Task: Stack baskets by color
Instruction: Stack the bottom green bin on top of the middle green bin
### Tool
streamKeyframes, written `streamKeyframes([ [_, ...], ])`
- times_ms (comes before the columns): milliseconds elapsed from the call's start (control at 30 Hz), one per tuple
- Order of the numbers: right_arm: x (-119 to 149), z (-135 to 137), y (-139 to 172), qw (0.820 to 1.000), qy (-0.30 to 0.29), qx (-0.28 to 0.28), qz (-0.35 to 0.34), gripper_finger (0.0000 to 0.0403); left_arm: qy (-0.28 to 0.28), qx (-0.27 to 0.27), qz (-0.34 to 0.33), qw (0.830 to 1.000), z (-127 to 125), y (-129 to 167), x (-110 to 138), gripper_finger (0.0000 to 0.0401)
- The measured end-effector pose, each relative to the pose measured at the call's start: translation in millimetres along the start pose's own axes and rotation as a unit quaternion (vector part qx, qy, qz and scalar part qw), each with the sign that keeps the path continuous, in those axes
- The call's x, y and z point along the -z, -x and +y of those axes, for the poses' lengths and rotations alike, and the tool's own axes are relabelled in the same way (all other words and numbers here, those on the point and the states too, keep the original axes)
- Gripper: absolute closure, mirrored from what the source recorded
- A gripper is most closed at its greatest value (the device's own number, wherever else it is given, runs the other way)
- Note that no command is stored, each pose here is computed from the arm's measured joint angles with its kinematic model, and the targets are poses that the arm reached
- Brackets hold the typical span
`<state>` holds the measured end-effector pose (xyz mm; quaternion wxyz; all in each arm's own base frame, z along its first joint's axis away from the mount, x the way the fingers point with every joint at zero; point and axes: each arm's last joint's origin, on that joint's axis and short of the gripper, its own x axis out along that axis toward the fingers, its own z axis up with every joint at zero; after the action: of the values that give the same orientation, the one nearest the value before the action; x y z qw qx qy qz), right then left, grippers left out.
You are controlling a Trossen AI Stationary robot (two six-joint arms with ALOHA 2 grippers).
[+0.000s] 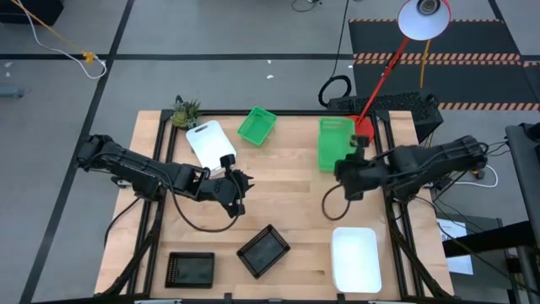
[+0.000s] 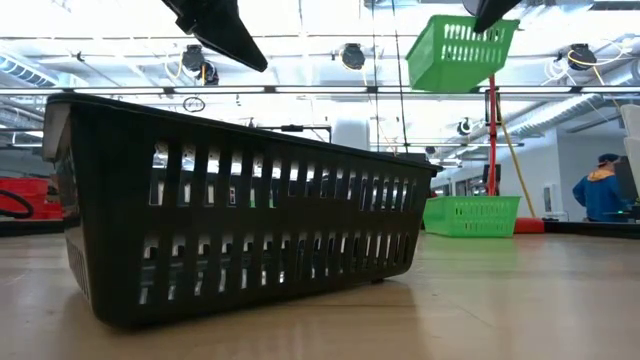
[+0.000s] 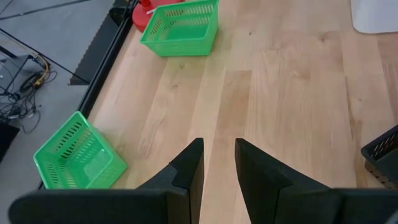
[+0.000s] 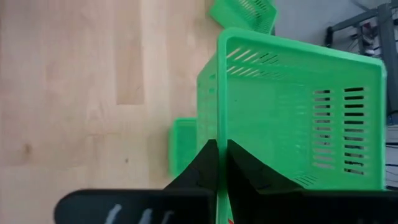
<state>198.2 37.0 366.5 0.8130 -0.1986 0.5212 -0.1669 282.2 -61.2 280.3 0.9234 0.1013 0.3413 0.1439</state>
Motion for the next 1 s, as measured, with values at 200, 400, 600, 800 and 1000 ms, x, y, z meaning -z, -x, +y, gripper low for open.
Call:
streamKeyframes([
  [200, 9, -12, 7, 1.000, -0.019, 0.004, -0.012, 0.0395, 0.005, 0.000, -0.004, 1.000, 0, 0, -1, 0.0308],
  [400, 18, -10, -3, 1.000, -0.006, 0.008, 0.007, 0.0395, 0.008, 0.001, -0.010, 1.000, 0, 0, -2, 0.0308],
  [600, 25, -6, -18, 1.000, 0.002, 0.013, 0.023, 0.0394, 0.006, 0.001, -0.010, 1.000, 0, 0, -2, 0.0308],
  [800, 27, -4, -38, 0.999, 0.007, 0.019, 0.029, 0.0394, 0.005, 0.002, -0.010, 1.000, 0, 0, -2, 0.0308],
  [1000, 33, 3, -65, 0.999, 0.010, 0.011, 0.043, 0.0394, 0.005, 0.005, -0.010, 1.000, 0, 0, -2, 0.0308],
])
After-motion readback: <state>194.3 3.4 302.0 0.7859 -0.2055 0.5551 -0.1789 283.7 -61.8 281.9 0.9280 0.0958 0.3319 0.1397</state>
